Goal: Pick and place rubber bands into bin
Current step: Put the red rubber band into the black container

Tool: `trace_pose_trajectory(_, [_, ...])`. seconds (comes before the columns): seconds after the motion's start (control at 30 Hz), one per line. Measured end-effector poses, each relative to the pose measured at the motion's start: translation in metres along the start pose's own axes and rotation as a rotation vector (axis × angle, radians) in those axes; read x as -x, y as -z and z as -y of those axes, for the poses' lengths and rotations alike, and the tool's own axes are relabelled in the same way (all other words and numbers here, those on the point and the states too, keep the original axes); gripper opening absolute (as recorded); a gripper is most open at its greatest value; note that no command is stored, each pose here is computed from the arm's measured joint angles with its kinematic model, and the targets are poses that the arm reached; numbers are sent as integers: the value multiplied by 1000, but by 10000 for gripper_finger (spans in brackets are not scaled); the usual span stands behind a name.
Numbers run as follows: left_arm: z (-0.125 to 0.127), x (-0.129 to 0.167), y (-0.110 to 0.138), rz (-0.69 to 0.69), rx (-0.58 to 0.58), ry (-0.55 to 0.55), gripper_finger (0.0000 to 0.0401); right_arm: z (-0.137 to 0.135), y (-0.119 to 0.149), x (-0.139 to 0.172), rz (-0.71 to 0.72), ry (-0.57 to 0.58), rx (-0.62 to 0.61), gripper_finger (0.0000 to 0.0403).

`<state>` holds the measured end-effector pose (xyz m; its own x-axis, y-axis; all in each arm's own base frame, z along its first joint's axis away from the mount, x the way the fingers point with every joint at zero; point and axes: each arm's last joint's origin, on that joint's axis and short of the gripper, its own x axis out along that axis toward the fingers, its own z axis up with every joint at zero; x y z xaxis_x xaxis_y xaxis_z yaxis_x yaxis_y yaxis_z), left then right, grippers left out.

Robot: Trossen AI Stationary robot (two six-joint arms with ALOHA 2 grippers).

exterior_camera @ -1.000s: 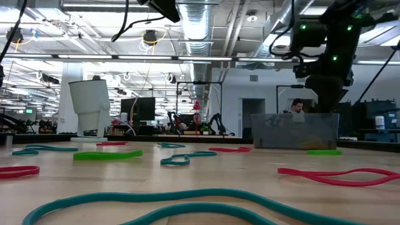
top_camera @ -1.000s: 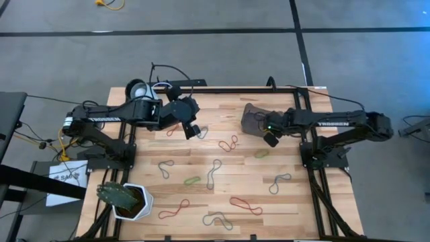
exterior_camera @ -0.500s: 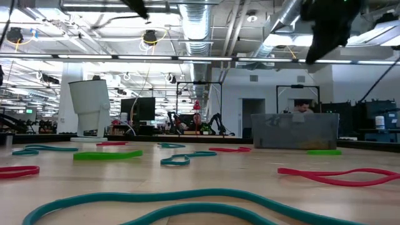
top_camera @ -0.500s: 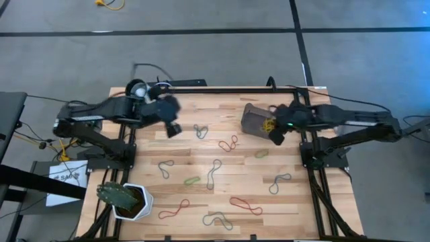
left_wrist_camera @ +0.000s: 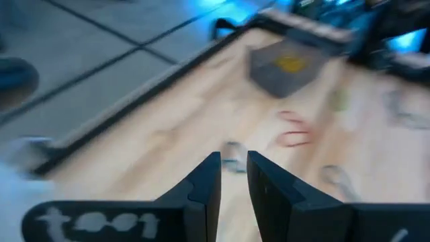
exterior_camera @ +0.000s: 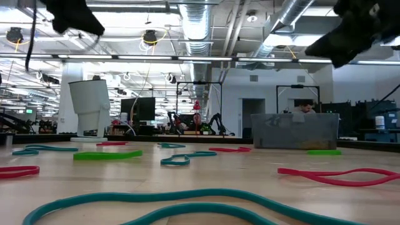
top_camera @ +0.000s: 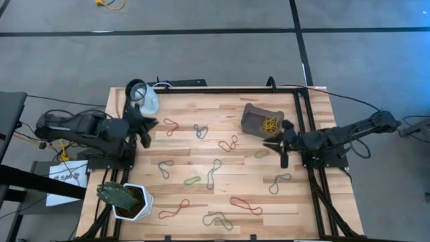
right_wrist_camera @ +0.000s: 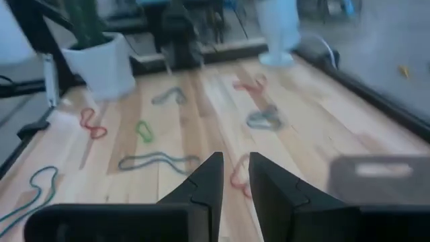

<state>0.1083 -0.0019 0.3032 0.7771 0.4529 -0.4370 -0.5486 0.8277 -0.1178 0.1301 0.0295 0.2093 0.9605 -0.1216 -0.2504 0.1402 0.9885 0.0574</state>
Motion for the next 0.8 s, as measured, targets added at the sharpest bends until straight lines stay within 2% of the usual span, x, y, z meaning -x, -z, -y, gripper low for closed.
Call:
trace_pose_trajectory(0.07, [2,-11,15,28,20,71,62,0,11,-5,61,-11,19,66])
trace_pose_trajectory(0.13, [4,-23,26,63,42,80,62,1,19,-8,106,-9,23,66])
trace_pose_trajectory(0.27, [1,-51,43,86,108,-39,62,5,21,-11,173,45,-4,66])
trace_pose_trajectory(0.47, [-10,-89,59,-87,168,-170,62,13,17,-13,217,119,-35,66])
trace_pose_trajectory(0.67, [-12,-126,69,-238,162,-152,62,16,17,-14,215,138,-36,66])
trace_pose_trajectory(0.8, [-17,-149,78,-284,148,-216,62,16,17,-14,212,137,-34,66])
